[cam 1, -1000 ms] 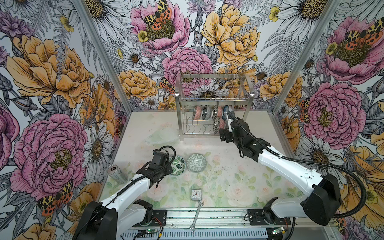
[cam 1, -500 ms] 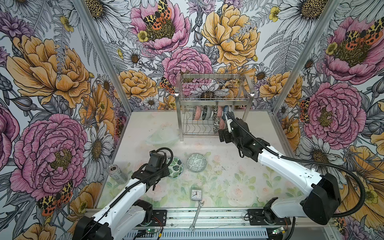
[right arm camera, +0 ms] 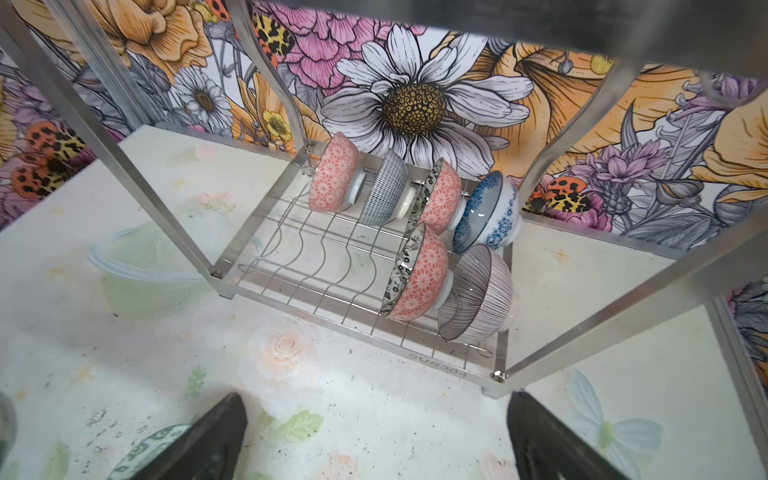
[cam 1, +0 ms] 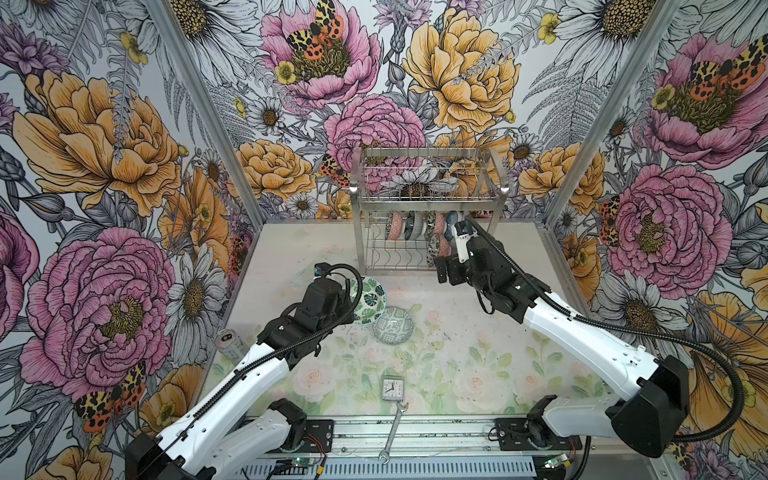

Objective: Load the bowls into the dish rack
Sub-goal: 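Raise the monstera bowl toward the right gripper while right gripper grasps its rim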

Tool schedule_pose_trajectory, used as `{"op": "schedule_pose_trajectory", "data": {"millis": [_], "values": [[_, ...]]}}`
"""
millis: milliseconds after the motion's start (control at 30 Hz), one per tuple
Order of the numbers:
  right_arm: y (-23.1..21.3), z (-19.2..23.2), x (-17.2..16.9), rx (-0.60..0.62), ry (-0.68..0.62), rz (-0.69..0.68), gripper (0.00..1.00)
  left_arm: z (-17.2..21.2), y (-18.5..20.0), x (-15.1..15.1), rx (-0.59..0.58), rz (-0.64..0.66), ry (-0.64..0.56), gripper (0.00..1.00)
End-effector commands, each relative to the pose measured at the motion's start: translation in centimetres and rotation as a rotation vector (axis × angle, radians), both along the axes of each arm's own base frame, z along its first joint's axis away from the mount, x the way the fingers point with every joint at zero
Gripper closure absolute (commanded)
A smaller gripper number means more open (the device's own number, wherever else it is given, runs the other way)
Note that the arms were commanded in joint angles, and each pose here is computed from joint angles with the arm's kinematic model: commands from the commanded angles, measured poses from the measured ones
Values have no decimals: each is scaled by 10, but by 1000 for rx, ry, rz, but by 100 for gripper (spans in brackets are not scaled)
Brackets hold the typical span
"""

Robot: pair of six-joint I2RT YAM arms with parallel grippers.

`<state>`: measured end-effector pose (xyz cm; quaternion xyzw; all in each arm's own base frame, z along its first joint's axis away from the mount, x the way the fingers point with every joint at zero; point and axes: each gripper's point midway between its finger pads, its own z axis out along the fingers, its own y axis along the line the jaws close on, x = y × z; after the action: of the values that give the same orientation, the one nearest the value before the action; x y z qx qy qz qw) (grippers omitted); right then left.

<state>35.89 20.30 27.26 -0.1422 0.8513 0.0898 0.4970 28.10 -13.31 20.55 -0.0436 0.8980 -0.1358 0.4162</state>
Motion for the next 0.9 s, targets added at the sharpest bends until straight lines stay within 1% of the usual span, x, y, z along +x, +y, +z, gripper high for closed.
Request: {"op": "schedule_pose_trajectory", "data": {"millis": [0,200,367,500,667,767,867], "values": [[18,22,-17,105,6,60,0,19,-25,20,-47,-34,-78,100],[41,21,-30,193,63,114,0,28,-67,40,-91,-90,-118,100],[57,11,-32,231,119,139,0,33,-92,54,-101,-132,-127,100],[64,-3,-29,259,163,131,1,37,-104,62,-94,-150,-133,100],[73,-18,-22,302,215,108,9,44,-113,67,-93,-166,-146,100],[73,-27,-14,320,242,60,18,44,-114,67,-96,-167,-149,100],[81,-31,-9,347,270,53,28,45,-114,67,-98,-167,-151,100]]}}
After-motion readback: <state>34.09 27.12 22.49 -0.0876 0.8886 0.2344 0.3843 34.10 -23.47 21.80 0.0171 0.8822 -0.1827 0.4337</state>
